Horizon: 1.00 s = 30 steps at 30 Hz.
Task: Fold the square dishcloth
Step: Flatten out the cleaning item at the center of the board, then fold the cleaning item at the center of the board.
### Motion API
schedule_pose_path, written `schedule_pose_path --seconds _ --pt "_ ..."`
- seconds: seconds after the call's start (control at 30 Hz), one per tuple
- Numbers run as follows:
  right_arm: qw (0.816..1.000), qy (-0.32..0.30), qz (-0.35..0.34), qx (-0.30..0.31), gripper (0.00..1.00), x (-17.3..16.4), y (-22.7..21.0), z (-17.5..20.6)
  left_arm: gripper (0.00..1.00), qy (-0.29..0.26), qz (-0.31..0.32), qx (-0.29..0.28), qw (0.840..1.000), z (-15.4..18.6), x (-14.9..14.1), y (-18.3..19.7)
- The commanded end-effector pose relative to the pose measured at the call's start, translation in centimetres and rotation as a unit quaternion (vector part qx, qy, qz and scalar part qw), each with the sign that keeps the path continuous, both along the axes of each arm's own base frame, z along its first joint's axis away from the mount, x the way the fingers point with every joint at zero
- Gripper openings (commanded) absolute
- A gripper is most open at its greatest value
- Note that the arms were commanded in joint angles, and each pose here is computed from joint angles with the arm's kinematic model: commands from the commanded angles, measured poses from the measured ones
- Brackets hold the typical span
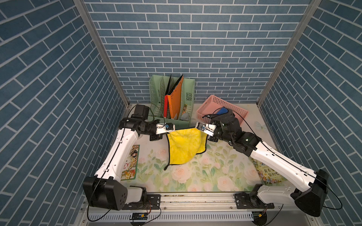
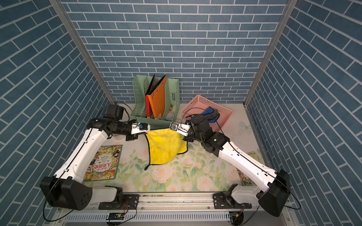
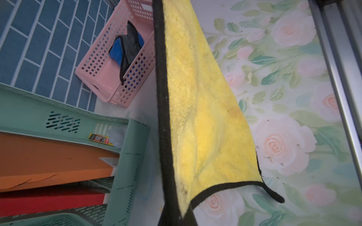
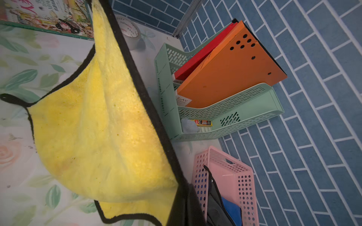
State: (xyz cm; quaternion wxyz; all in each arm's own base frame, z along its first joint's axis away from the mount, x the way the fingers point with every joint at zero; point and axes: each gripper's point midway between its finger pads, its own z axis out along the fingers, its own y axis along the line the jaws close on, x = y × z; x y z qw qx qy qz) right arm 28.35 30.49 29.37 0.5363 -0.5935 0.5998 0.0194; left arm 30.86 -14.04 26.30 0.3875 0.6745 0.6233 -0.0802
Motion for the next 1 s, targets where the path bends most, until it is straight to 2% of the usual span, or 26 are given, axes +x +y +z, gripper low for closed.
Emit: schedule_pose_path --seconds 0.0,0.1,0.17,0.3,0.37,0.5,0.63,0.7,0.8,0.87,0.97 --pt "0.996 -0.068 -0.036 0.032 0.0 2.9 0.0 3.1 0.0 -0.051 0.068 0.0 0.996 4.0 3.1 1.0" --pt "0.994 -0.087 -0.062 0.036 0.0 4.1 -1.1 3.1 0.0 -0.052 0.067 0.001 0.996 4.8 2.5 1.1" --pt "0.994 -0.084 -0.061 0.033 0.0 3.5 -1.6 2.3 0.0 -0.023 0.058 0.022 0.998 2.8 1.0 1.4" --pt "0.995 -0.072 -0.023 0.057 0.0 -0.1 -1.6 1.5 0.0 0.031 0.053 0.059 0.996 -2.3 -2.5 2.5" --pt "0.998 -0.027 0.009 0.061 0.0 -2.5 -0.8 0.0 0.0 0.063 0.044 0.083 0.994 -5.4 -4.8 3.2" --pt "0.992 0.117 0.042 0.016 0.0 -8.1 0.4 -8.1 0.0 0.132 0.04 0.105 0.985 -10.7 -9.2 4.1" --pt "0.963 0.269 0.007 0.012 0.0 -12.9 0.7 -14.9 0.0 0.197 0.032 0.106 0.974 -15.0 -12.6 4.1" --pt "0.942 0.336 -0.011 0.003 0.0 -15.3 0.7 -17.8 0.0 0.225 0.031 0.101 0.969 -16.3 -13.9 3.9" --pt "0.899 0.438 -0.026 -0.012 0.0 -18.6 0.5 -21.4 0.0 0.254 0.028 0.104 0.961 -17.7 -15.0 3.6" --pt "0.877 0.479 -0.041 -0.018 0.0 -19.6 0.3 -23.0 0.0 0.265 0.034 0.105 0.958 -18.2 -15.1 3.6" --pt "0.866 0.499 -0.033 -0.003 0.0 -20.3 0.5 -23.3 0.0 0.284 0.032 0.102 0.953 -18.8 -15.6 3.5"
